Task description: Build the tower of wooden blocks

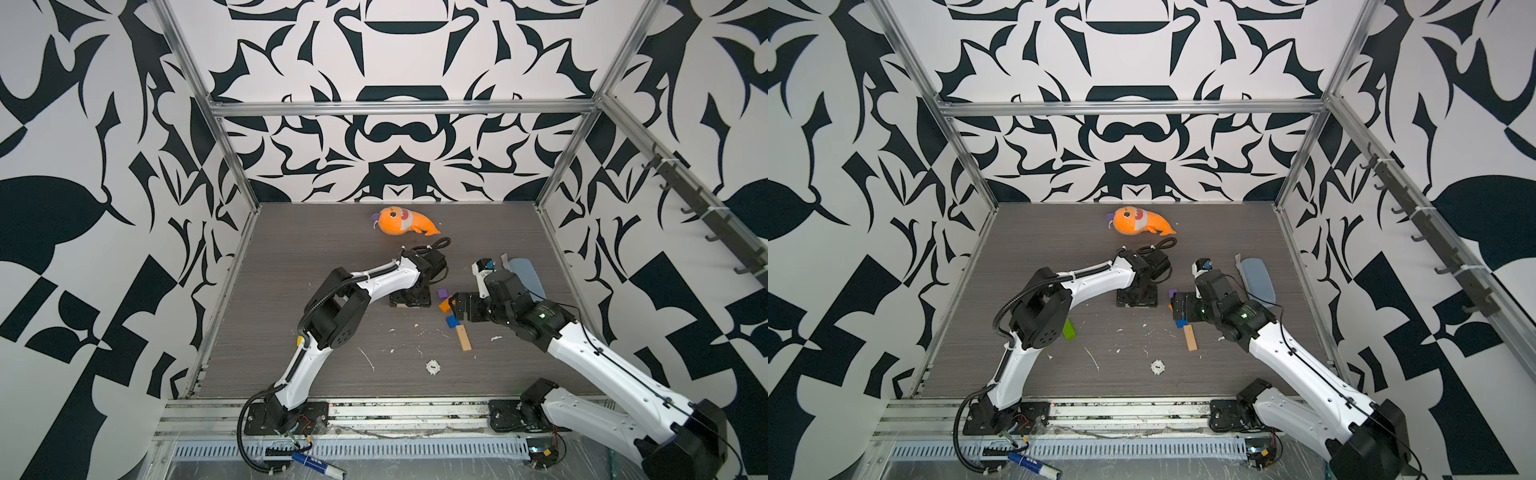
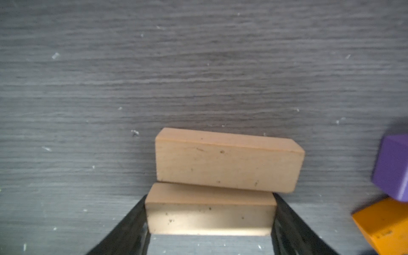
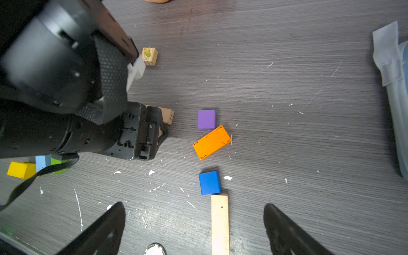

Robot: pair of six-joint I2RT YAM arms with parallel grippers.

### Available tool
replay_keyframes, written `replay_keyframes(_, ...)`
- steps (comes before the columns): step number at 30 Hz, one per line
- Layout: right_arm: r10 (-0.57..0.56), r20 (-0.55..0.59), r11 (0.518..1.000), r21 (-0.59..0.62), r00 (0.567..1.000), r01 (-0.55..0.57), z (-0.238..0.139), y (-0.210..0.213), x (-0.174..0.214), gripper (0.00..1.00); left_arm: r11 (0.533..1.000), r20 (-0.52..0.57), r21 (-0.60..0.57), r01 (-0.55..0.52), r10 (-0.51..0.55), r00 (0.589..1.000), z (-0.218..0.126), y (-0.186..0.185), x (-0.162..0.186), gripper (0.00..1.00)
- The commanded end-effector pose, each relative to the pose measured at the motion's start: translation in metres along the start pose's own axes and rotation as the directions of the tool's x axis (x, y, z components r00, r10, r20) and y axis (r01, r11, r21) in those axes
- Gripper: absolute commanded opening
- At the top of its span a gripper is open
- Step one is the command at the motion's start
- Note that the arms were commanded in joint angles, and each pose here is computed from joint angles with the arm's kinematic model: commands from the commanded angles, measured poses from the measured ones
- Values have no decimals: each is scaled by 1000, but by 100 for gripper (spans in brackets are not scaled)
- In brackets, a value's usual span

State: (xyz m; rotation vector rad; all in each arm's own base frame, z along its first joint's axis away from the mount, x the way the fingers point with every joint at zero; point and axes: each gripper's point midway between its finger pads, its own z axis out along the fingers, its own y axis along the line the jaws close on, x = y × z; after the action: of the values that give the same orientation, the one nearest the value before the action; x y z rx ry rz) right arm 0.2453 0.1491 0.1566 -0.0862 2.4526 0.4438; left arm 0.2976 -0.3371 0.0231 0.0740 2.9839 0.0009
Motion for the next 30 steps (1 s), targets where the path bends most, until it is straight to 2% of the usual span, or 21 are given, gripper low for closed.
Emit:
replay_keyframes(1, -12, 12, 1000, 15, 1000, 12, -3, -2, -5, 100, 999, -34, -37, -4, 3, 999, 8, 3, 8, 67)
replay_keyframes(30, 3, 4, 1000, 19, 1000, -3, 1, -6, -6, 100, 999, -2, -32, -32, 32, 999, 10, 0, 4, 69)
